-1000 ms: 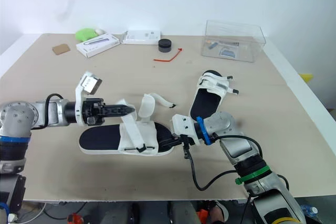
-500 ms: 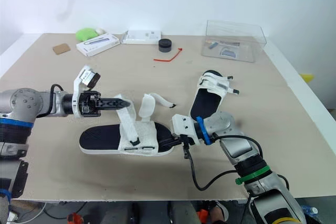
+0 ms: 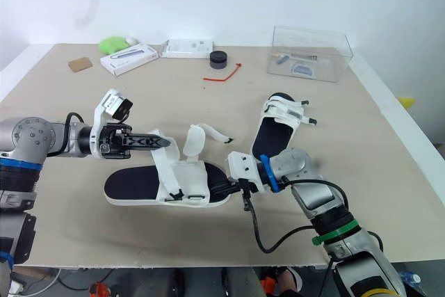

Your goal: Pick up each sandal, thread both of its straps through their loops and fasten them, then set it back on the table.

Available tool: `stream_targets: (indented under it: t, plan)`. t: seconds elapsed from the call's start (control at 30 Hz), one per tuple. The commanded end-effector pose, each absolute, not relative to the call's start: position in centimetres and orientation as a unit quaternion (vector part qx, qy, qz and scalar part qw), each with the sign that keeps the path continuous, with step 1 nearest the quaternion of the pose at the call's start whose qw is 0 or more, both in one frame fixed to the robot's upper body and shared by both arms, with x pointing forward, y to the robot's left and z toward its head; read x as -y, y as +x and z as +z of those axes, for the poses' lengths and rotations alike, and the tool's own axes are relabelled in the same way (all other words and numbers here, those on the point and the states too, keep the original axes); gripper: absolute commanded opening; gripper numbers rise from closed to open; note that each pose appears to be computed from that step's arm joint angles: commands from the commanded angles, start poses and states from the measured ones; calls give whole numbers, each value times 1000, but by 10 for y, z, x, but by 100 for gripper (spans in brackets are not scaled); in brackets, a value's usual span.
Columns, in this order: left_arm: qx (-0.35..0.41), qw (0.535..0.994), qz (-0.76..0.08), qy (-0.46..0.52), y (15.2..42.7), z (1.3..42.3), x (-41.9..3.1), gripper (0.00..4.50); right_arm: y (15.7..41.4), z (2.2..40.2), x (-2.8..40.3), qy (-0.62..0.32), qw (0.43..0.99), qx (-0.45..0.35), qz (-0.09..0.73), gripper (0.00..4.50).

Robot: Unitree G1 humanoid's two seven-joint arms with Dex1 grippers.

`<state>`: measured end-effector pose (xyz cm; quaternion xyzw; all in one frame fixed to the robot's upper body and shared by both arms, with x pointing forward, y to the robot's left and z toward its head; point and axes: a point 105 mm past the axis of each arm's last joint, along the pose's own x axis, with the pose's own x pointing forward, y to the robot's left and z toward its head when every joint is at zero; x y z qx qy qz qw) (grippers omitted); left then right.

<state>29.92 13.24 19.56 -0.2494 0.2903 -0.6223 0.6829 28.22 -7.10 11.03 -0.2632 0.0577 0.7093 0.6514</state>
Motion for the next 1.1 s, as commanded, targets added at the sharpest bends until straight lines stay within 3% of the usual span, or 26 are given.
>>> stream_targets:
  t: [0.03,0.43,0.83,1.1]
  plan:
    - [-282,696,-620,-227,301,198,-137,2,281,111,72,-272,650,-58,708,0]
    - [-274,714,-596,-245,315,198,-144,2,279,109,72,-273,646,-59,711,0]
    - [-294,696,-624,-199,306,188,-130,2,279,109,72,-276,646,-58,709,0]
    - [-280,716,-619,-160,316,182,-128,2,279,109,71,-276,647,-56,709,0]
